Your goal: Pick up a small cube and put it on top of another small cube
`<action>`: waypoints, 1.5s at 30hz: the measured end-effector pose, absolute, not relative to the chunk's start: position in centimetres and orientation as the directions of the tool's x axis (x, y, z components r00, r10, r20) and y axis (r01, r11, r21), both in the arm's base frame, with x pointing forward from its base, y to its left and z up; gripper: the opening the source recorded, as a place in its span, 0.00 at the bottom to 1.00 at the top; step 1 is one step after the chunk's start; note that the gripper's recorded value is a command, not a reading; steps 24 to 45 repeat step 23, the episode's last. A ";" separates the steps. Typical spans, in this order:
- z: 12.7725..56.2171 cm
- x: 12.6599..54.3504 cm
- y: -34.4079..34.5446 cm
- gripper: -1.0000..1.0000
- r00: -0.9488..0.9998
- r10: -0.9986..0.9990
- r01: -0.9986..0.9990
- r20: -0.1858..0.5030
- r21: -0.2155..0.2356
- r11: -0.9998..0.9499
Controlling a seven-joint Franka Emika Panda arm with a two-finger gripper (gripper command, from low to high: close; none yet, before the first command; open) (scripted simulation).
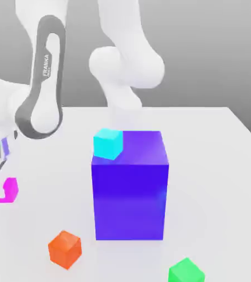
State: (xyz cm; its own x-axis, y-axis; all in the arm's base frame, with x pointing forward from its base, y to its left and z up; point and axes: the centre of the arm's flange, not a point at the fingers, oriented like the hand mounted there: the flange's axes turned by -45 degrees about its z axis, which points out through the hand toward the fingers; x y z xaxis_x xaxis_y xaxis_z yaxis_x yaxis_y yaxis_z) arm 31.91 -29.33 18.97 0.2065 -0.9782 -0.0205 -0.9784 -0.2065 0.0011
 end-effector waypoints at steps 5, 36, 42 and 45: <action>19.6 40.4 -21.2 0.00 0.599 -0.799 -0.800 -0.042 -0.007 -0.600; 18.3 50.5 11.7 1.00 0.992 0.126 0.126 0.000 -0.001 -0.992; 18.3 50.5 11.7 1.00 0.992 0.126 0.126 0.000 -0.001 -0.992; 18.3 50.5 11.7 1.00 0.992 0.126 0.126 0.000 -0.001 -0.992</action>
